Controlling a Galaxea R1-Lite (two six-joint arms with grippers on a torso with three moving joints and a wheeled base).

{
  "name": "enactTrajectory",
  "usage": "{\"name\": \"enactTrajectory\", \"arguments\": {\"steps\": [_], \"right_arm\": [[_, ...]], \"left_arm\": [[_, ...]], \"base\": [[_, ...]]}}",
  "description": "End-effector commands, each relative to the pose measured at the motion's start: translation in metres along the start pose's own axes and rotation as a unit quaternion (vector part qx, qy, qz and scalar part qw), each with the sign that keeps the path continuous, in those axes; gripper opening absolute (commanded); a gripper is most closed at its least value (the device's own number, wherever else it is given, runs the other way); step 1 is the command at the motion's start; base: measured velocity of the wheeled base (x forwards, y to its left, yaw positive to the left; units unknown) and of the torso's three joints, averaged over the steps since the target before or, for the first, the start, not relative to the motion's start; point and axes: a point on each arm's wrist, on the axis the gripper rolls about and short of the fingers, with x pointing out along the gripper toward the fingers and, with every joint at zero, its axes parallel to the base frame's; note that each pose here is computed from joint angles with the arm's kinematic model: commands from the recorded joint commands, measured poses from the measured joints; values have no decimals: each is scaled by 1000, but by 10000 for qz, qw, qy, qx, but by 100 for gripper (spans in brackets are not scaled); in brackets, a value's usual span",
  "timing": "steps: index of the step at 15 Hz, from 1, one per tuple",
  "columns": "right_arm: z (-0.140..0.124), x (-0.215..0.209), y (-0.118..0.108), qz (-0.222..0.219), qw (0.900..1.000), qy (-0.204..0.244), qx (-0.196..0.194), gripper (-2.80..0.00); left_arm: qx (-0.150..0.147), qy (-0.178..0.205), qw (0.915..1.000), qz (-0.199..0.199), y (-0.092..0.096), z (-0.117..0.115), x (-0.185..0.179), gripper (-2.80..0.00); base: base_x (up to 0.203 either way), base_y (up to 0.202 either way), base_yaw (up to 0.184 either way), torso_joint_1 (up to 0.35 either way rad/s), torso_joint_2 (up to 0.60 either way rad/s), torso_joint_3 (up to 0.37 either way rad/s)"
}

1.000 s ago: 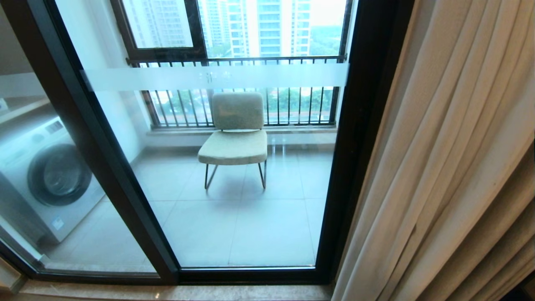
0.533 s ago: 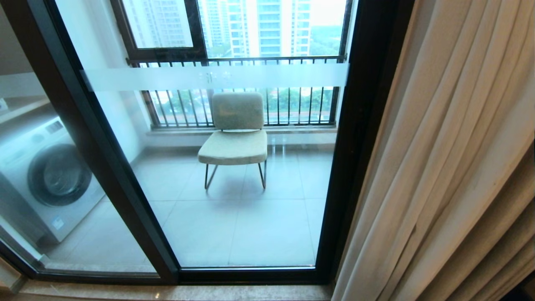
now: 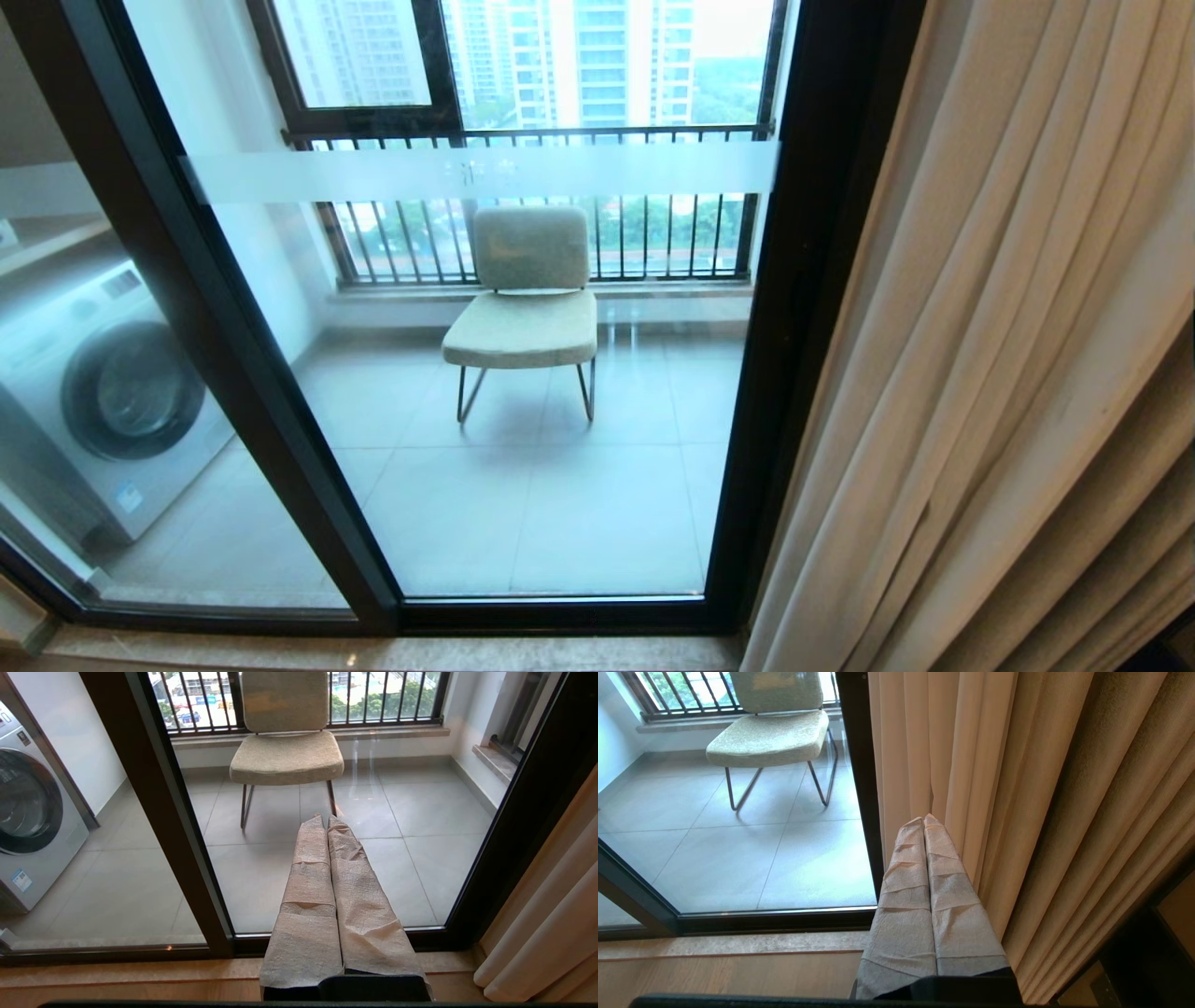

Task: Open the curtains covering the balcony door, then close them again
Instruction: Close the inner curtains on both sides

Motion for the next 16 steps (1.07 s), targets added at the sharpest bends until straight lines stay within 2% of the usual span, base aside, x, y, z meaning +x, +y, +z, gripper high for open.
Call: {"name": "enactTrajectory", "arguments": {"steps": [1, 9, 10, 13, 16], "right_arm": [[0, 0, 0, 2, 10000, 9, 0, -280], [0, 0, 0, -16, 10000, -10, -15, -280], [2, 0, 0, -12, 9999, -128, -46, -280], [16, 4, 1, -3, 9997, -228, -113, -280], [45, 16, 2, -18, 9995, -309, -80, -280]], "left_arm": [[2, -3, 10000, 8, 0, 0, 0, -280], [2, -3, 10000, 8, 0, 0, 0, -280], [2, -3, 10000, 1, 0, 0, 0, -280], [2, -5, 10000, 6, 0, 0, 0, -280], [2, -3, 10000, 1, 0, 0, 0, -280]], "base": [[0, 0, 0, 0, 0, 0], [0, 0, 0, 0, 0, 0], [0, 0, 0, 0, 0, 0], [0, 0, 0, 0, 0, 0], [0, 0, 0, 0, 0, 0]]}}
